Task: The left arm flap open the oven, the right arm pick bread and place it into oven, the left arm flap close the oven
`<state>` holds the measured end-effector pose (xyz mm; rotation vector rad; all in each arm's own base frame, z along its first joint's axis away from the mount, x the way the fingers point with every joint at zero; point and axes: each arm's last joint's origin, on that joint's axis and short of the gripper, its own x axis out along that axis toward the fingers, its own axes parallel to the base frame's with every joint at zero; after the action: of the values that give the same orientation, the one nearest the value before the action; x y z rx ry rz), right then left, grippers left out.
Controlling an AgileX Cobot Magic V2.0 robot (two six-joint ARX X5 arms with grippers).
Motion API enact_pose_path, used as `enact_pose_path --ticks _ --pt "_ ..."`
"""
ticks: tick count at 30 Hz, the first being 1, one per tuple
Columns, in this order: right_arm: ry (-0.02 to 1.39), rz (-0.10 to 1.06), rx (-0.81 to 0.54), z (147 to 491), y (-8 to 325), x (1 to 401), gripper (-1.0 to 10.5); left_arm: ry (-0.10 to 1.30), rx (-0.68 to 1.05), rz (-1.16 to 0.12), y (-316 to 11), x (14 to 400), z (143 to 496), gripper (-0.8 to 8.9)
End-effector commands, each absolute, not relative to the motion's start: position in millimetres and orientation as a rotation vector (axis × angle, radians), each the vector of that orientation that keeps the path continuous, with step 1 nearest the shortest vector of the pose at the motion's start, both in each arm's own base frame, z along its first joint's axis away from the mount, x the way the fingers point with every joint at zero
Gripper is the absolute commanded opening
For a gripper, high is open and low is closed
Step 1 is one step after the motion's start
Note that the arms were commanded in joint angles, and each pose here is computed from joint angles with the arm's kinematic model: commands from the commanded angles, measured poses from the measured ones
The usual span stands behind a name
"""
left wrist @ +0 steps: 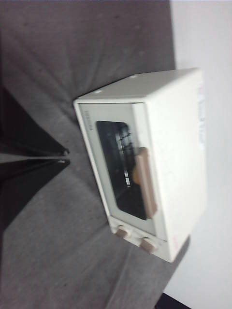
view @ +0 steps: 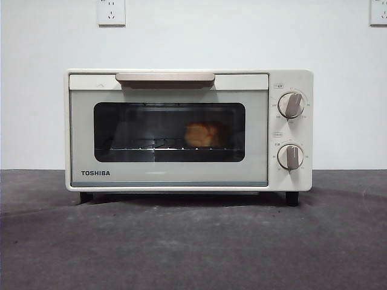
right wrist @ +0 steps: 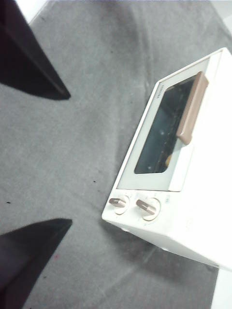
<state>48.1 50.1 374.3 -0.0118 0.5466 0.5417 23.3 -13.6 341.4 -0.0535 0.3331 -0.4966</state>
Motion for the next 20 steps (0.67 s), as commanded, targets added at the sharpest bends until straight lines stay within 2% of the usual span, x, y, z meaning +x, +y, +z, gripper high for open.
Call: enact_pose_path --ticks 1,2,3,20 --pt "0.522 0.566 -0.004 380.3 50.7 47.4 1.5 0.326 -0.070 -0.495 -13.4 21.9 344.5 0.16" --pt "0.521 0.567 -0.007 380.4 50.7 47.4 -0.1 0.324 -0.070 -0.495 -13.4 21.8 344.8 0.16" --pt "0.521 0.567 -0.007 380.4 50.7 47.4 0.2 0.323 -0.070 -0.495 -13.4 21.8 344.8 0.16" --pt "0.514 0.549 -0.009 380.5 50.3 47.7 0.2 0.296 -0.070 -0.488 -13.8 25.2 339.1 0.16"
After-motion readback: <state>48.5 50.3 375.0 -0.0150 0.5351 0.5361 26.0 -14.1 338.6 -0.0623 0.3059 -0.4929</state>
